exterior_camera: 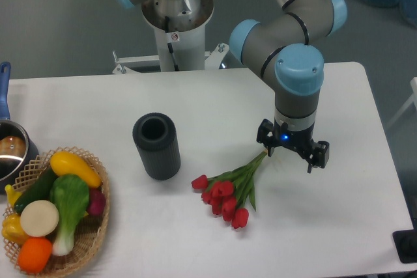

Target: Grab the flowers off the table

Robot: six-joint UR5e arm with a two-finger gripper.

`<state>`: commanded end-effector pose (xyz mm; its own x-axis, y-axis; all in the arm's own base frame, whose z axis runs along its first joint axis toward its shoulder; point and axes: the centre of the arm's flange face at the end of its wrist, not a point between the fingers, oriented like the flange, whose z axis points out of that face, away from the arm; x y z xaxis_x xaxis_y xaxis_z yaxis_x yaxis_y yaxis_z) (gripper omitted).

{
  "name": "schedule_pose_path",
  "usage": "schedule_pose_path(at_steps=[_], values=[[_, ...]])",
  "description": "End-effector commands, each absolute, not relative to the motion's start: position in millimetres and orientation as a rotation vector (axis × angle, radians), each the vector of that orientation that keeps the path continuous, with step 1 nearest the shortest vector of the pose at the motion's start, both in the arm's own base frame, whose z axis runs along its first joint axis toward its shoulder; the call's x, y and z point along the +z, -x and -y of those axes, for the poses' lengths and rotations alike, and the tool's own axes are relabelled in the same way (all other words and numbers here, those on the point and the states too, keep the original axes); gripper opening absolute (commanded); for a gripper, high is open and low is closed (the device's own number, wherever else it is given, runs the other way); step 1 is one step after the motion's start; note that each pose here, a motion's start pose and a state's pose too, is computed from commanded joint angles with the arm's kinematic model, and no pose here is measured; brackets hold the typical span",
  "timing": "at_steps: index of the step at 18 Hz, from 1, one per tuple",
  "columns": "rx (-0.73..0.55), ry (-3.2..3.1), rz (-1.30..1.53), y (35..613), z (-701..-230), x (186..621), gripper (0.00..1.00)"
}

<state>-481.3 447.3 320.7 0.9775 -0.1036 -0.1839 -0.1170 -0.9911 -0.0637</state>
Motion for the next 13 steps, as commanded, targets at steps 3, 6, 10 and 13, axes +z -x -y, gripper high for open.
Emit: schedule_pose_path(at_steps=[3,6,10,13], values=[[0.286,3.049,-0.172,481,-449,323,1.0],[0.279,3.048,-0.17,480,-450,321,1.0],[0.232,3.017,-0.18,473,-452,311,1.0],[0.261,2.96,-0.219,457,-464,298,1.0]])
